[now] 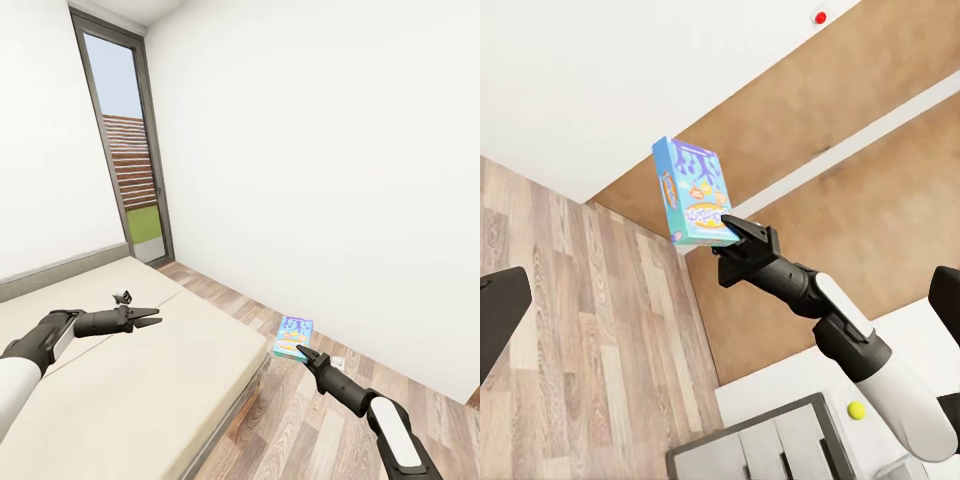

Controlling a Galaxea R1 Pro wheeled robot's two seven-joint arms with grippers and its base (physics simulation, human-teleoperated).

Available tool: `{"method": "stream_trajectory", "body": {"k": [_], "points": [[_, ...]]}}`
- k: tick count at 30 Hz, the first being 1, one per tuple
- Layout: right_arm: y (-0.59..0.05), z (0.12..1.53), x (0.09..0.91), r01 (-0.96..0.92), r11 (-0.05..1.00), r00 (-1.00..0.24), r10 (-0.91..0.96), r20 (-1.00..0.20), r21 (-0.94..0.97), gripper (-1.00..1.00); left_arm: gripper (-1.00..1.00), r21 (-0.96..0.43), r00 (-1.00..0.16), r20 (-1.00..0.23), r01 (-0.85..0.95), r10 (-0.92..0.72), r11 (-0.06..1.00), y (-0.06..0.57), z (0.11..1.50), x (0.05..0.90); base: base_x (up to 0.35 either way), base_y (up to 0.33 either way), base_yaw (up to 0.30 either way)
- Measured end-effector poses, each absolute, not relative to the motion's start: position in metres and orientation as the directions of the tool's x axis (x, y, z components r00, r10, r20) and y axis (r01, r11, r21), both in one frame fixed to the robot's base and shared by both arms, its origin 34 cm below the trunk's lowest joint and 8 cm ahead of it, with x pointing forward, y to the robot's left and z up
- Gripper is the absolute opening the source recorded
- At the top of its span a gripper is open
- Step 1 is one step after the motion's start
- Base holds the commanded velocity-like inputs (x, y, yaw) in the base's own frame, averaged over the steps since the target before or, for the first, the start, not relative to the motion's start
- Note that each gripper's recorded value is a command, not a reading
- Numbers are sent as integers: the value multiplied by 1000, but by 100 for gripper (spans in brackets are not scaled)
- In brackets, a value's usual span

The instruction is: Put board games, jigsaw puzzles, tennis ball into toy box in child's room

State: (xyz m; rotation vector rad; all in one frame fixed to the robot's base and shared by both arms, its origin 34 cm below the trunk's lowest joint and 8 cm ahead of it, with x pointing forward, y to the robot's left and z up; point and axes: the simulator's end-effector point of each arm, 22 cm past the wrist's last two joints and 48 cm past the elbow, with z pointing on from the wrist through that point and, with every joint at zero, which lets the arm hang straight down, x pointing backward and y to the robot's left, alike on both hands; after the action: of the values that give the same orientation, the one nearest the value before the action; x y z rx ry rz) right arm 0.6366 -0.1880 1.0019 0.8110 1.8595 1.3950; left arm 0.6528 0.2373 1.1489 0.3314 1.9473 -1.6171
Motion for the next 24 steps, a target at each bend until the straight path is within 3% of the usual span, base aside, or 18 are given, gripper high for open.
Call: {"method": "stream_trajectory", "body": {"k": [24], "points": [[-188, 984, 633, 126, 229, -583, 804, -115, 965, -100, 100, -813, -800, -575, 534, -171, 234, 237, 1149, 653, 0, 0, 0]]}}
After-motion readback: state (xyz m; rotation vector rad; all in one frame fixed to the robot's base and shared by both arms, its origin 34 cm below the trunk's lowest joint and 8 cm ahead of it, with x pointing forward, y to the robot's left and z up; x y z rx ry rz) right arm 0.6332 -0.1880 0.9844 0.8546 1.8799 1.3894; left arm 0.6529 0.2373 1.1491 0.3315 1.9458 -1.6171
